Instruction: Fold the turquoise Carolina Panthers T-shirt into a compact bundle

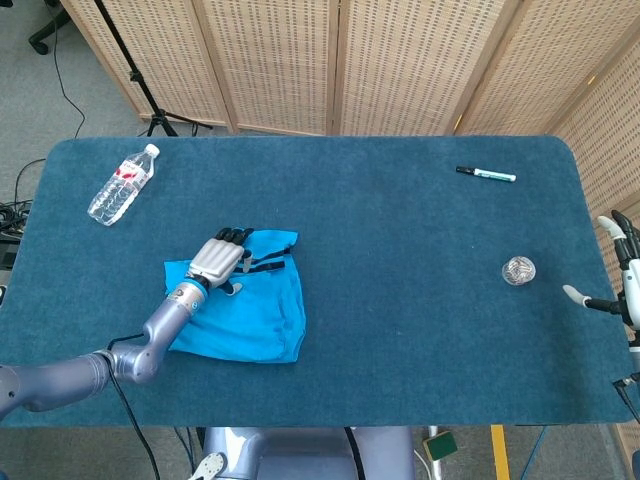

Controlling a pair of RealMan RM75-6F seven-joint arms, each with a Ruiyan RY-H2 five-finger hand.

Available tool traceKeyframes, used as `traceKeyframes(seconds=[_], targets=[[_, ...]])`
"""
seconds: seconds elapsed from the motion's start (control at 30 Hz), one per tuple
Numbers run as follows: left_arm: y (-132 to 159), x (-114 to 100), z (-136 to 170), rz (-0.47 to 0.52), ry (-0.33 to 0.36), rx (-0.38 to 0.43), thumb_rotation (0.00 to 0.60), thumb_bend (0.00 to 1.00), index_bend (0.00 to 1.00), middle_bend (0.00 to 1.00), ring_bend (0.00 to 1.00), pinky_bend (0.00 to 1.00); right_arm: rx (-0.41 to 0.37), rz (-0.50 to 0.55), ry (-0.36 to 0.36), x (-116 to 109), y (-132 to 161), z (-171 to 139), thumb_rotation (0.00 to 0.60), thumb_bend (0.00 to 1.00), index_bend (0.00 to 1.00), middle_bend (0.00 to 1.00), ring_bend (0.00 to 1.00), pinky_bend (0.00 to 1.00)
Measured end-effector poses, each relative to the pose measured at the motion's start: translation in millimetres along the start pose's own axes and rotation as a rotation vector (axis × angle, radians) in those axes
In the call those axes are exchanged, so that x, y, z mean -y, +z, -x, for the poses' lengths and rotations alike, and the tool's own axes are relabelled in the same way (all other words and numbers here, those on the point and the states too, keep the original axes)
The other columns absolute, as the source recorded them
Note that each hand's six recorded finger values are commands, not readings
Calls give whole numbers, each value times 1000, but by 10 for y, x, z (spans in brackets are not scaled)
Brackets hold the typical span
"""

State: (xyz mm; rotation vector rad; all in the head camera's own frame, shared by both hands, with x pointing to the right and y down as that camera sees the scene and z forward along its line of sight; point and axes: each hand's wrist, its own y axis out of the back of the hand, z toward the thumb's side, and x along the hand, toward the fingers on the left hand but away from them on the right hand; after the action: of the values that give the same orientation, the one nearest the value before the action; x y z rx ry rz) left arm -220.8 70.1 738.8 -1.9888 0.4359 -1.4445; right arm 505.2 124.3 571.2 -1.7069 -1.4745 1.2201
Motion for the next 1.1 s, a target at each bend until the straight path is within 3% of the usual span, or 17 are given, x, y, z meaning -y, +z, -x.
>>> traceKeyframes(seconds=[0.77,0.9,1.1], targets=[[86,121,-83,-36,-28,-1,600,273,537,0,0,0,9,7,-1,-17,-30,18,600,0,0,0,0,0],[95,116,-88,-36,-23,-3,600,350,618,0,0,0,10,7,-2,-21,-36,23,600,0,0,0,0,0],[80,137,-82,-37,-23,-9,600,384,693,0,0,0,8,8,-2,-21,-33,18,600,0,0,0,0,0]])
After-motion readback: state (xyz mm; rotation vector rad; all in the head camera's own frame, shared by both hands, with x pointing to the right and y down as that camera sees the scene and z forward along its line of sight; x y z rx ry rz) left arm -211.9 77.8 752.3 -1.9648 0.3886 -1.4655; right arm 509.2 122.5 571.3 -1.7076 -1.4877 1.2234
